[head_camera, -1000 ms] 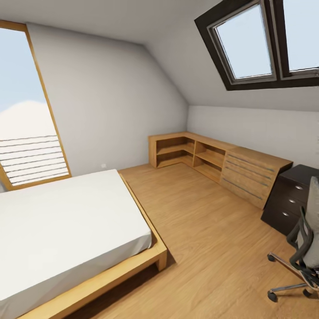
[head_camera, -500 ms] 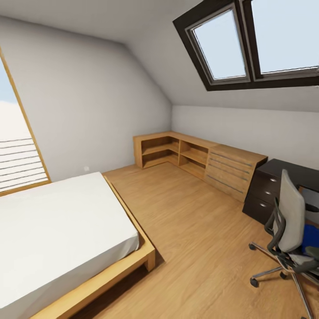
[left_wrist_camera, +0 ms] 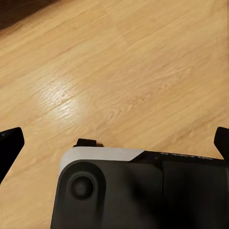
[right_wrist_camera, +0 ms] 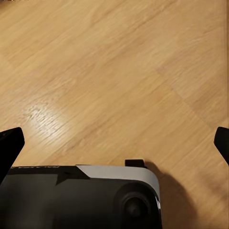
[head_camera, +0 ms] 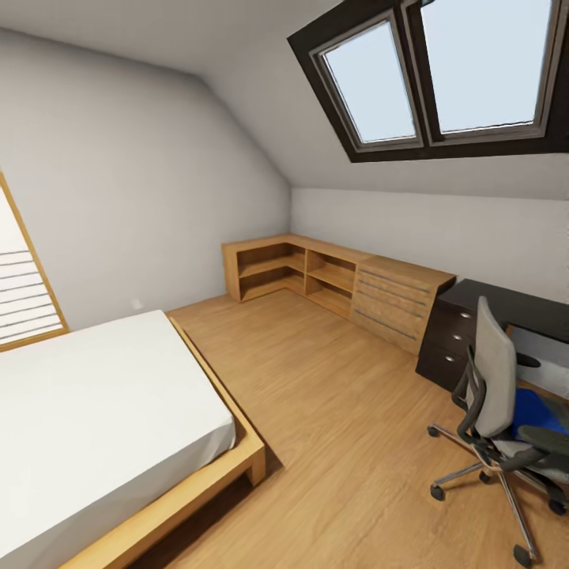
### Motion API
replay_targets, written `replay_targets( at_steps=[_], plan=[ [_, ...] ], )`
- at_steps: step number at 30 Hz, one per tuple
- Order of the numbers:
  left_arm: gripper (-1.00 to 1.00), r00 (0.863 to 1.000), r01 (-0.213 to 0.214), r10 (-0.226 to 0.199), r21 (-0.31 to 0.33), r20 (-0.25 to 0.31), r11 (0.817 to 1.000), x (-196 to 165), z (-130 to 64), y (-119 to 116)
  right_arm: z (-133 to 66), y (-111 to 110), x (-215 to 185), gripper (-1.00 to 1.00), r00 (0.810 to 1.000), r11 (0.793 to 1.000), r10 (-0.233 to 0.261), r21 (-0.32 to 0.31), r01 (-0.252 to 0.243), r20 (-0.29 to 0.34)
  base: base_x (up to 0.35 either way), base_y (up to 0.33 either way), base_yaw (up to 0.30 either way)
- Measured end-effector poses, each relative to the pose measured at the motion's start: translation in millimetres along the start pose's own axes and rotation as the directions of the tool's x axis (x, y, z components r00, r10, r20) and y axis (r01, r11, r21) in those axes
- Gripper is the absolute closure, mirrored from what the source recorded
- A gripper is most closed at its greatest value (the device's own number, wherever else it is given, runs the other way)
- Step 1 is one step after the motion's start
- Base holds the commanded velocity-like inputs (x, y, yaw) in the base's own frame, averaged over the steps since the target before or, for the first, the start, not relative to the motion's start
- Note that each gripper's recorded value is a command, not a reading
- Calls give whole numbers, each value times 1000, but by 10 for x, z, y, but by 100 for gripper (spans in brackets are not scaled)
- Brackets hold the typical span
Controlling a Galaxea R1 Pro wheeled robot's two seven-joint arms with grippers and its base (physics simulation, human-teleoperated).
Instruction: In the bedroom, organize the workspace by keeping the computer under the desk, ensuring the monitor is on the desk, placing the keyboard on the desk next to the monitor, placing the mouse on the desk next to the keyboard, moving the folder from the swivel chair onto the desk next to the mouse, stacking the notebook on top of the folder with the pen on top of the notebook, and positioning the swivel chair next to the desk.
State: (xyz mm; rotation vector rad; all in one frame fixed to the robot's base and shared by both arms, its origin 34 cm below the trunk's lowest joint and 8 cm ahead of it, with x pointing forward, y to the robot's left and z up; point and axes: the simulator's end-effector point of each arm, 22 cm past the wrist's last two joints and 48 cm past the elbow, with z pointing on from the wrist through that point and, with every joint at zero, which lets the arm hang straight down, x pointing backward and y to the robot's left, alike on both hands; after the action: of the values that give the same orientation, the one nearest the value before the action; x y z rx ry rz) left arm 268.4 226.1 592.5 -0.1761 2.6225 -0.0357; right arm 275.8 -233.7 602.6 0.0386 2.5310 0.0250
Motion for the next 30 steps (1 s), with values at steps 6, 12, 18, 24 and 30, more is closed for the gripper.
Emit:
replay_targets(
  at_steps=[6,12,18,24,30],
  plan=[
    [-100,1000,0,0,0,0,1000,3,-1,1,1,-6,-2,-100,1000,1000,-1,0,1,0,0,0,-34],
    [-100,1000,0,0,0,0,1000,1,-1,1,2,-10,0,-100,1000,1000,-3,0,3,-1,0,0,-5],
    [-100,1000,0,0,0,-1,1000,4,-2,1,2,-9,6,-100,1000,1000,-3,0,3,-4,0,0,-1],
    [-100,1000,0,0,0,0,1000,-1,0,0,2,-8,-3,-100,1000,1000,-2,0,2,0,0,0,-4],
    [-100,1000,0,0,0,0,1000,1,-1,0,2,-4,-8,-100,1000,1000,-2,0,2,2,0,0,-114]
  ],
)
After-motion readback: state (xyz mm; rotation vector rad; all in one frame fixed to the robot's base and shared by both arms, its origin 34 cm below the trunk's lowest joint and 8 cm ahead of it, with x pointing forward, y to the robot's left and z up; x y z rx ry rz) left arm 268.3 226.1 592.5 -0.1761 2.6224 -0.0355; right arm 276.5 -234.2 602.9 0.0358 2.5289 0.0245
